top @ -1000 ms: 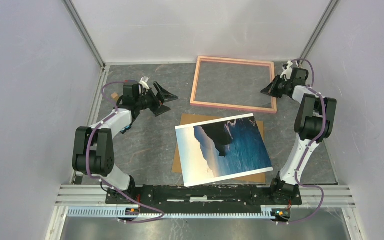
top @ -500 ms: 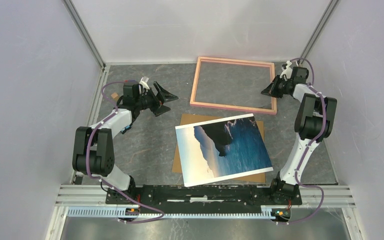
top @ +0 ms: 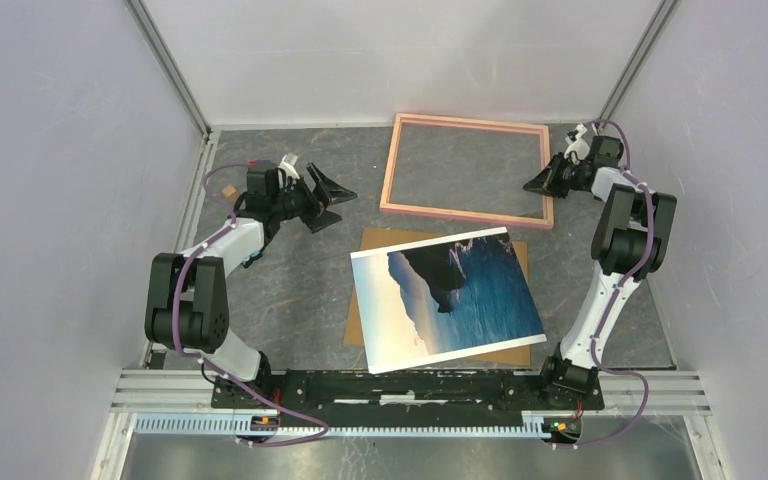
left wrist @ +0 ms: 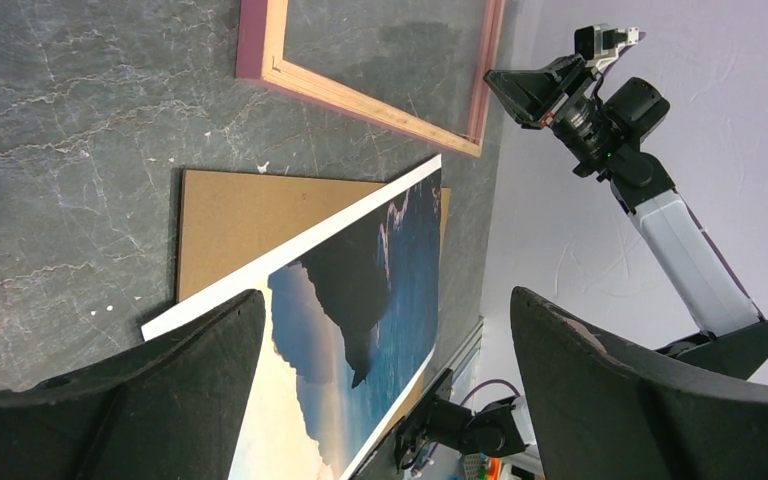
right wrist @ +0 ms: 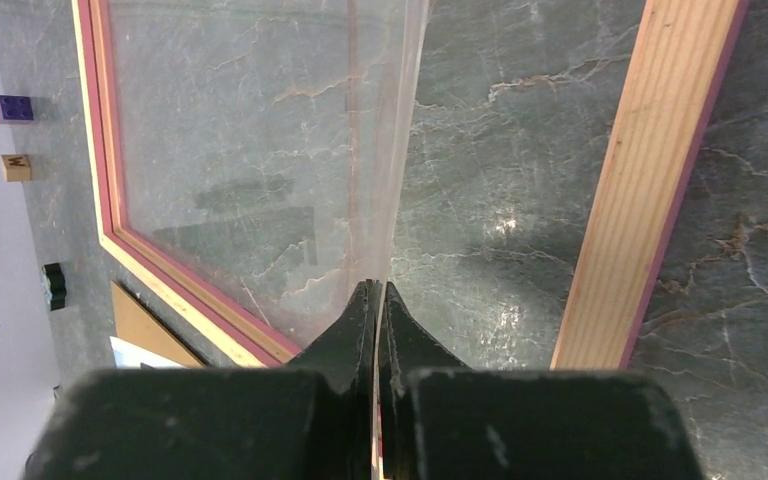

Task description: Put the photo into the frame

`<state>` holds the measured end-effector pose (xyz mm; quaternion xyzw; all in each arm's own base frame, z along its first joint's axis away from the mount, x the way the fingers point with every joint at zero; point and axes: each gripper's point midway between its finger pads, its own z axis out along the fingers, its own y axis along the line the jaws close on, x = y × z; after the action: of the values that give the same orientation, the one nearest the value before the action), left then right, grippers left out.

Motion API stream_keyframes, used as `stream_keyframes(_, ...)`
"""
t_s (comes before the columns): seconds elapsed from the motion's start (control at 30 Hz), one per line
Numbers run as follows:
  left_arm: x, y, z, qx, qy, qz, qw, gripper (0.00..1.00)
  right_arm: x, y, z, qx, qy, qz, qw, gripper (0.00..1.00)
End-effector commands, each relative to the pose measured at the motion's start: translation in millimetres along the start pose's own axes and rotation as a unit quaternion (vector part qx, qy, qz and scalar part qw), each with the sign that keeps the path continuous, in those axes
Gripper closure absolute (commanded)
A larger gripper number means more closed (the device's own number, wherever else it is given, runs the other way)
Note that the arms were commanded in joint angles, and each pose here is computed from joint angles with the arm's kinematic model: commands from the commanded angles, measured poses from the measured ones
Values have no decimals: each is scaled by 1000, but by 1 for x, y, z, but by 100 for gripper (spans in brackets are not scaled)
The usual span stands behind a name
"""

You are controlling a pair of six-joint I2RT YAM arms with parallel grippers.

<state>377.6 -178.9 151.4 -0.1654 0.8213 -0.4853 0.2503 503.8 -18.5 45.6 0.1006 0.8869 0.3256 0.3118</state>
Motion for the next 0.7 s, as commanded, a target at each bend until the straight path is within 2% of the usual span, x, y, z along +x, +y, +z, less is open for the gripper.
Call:
stream_keyframes(0.0, 2, -8, 1, 18, 5, -2, 1000, 3, -4, 6, -2, -18, 7, -21, 1000, 100)
stream_keyframes(0.07, 3, -9, 2, 22, 6, -3, 1000, 3, -8, 7, -4, -13, 0, -28, 1000, 97)
stream_keyframes(0.2, 3, -9, 2, 24, 6, -4, 1000, 3, -16, 18, -9, -24, -24, -31, 999, 76)
stream_keyframes(0.3, 3, -9, 2, 24, 6, -4, 1000, 3, -20, 23, -11, -34, -36, -30, 998, 66)
stream_keyframes(0.53, 3, -8, 3, 23, 7, -5, 1000, 3, -22, 37, -20, -35, -75, -31, 996, 51)
stream_keyframes(0.67, 3, -9, 3, 24, 7, -4, 1000, 3, -18, 47, -28, -43, -109, -14, 993, 47)
